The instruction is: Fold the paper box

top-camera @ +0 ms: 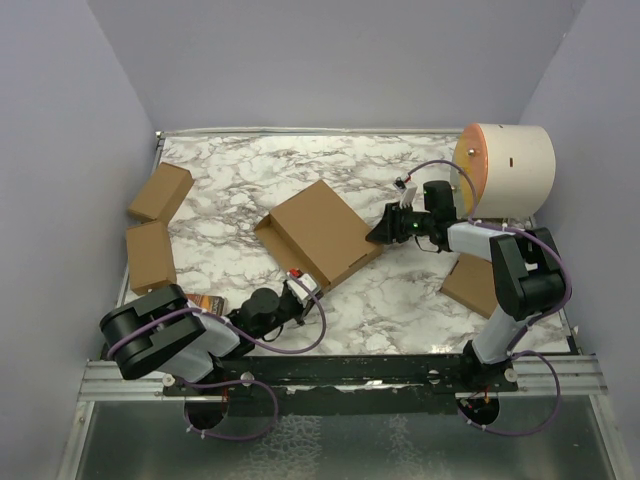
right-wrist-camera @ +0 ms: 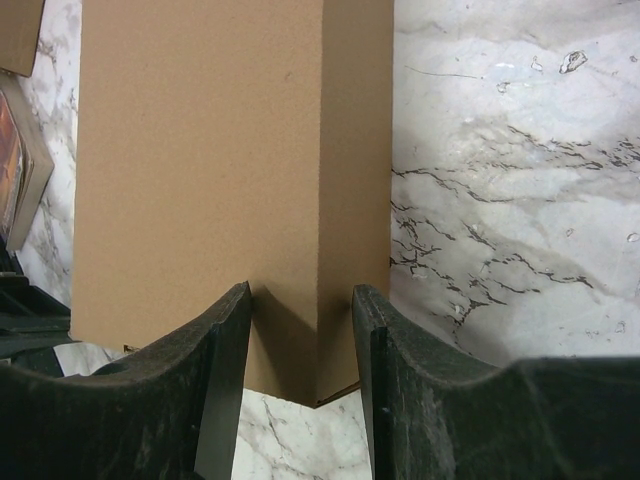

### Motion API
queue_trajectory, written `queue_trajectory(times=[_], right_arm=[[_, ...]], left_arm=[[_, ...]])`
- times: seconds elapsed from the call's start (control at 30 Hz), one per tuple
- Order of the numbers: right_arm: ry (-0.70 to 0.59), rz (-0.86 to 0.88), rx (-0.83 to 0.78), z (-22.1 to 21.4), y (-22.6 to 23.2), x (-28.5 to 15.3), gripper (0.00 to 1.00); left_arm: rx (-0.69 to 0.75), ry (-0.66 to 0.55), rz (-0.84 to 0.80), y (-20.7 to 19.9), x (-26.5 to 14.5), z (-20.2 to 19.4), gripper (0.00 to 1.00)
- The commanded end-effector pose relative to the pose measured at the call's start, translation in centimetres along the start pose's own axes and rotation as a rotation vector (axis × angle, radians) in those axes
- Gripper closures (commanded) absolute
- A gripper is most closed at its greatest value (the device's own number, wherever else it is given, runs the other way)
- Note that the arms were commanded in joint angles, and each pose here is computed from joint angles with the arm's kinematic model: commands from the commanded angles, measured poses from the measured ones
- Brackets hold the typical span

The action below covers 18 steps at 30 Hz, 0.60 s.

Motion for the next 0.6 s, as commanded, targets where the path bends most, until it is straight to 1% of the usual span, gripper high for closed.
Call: queue_trajectory(times=[0.0, 0.57], right_arm=[[0.037, -0.133, 0.024, -1.35, -2.26, 0.51, 0.57], [0.040, -0.133, 0.025, -1.40, -2.29, 0.56, 0.57]], left_arm=[[-0.030, -0.012, -0.020, -0.31, -0.21, -0.17, 1.00], [-0.050, -0.026, -0.012, -0.25, -0.50, -0.47, 1.00]])
Point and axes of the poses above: each gripper's point midway between its finger pads, its own x axis out along the fingers, its own y axis along the line the jaws close on, z = x × y, the point moved 10 cm from there along -x, back along the fingers, and after that the axes turned 9 degrees about x, right-handed, at the moved point
